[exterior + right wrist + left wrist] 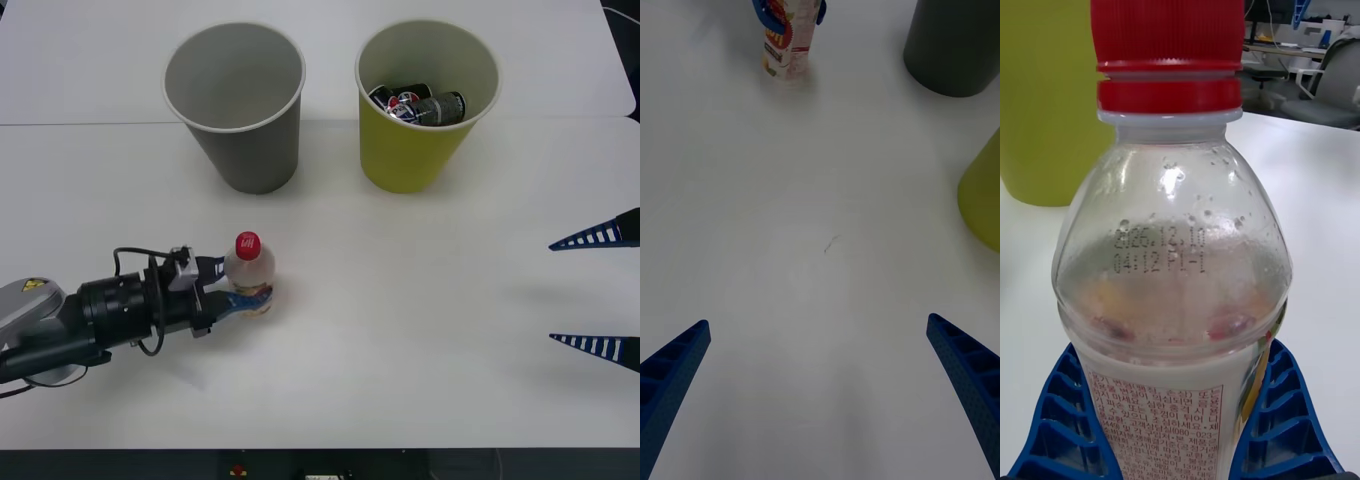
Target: Put the can into the green bin and the plastic bottle into the gray bin
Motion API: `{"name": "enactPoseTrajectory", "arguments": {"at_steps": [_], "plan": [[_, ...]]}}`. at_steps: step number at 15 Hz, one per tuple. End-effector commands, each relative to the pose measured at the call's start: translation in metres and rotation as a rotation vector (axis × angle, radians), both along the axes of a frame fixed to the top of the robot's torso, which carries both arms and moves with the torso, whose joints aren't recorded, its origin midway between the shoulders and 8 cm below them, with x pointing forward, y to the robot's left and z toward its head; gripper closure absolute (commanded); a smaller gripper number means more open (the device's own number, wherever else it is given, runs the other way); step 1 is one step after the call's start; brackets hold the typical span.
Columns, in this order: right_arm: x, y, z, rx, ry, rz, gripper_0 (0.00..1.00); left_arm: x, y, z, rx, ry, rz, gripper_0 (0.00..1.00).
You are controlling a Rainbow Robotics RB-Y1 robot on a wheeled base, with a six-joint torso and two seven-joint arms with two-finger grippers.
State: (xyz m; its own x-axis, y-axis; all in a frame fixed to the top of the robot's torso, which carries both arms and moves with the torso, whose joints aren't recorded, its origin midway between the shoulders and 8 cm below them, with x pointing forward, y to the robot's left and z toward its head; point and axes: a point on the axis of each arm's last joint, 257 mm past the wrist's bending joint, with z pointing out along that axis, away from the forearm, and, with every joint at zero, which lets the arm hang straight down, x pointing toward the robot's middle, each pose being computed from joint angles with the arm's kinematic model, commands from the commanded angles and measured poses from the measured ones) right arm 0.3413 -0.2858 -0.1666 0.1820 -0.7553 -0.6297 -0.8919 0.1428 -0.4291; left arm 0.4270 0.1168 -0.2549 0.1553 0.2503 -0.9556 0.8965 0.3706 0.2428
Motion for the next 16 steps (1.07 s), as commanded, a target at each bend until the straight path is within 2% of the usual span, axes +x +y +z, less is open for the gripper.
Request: {"name": "enactPoseTrajectory", "arguments": {"at_steps": [1, 3, 6, 7, 11, 16], "plan": [[0.0, 0.0, 0.0, 0.0, 0.0, 0.0, 0.0, -0.004, 0.01, 0.013, 0.037, 0.018, -0.019, 1.0], [0.0, 0.0, 0.0, 0.0, 0.0, 0.0, 0.0, -0.008, 0.02, 0.028, 0.07, 0.029, -0.01, 1.0], [0.0, 0.0, 0.0, 0.0, 0.0, 0.0, 0.0, -0.018, 0.025, 0.057, 0.1, 0.09, 0.024, 1.0], [0.0, 0.0, 0.0, 0.0, 0.0, 0.0, 0.0, -0.022, 0.025, 0.068, 0.106, 0.118, 0.041, 1.0], [0.0, 0.0, 0.0, 0.0, 0.0, 0.0, 0.0, -0.032, 0.015, 0.106, 0.082, 0.276, 0.123, 1.0], [0.0, 0.0, 0.0, 0.0, 0.0, 0.0, 0.0, -0.032, 0.018, 0.142, 0.079, 0.368, 0.267, 1.0]]}}
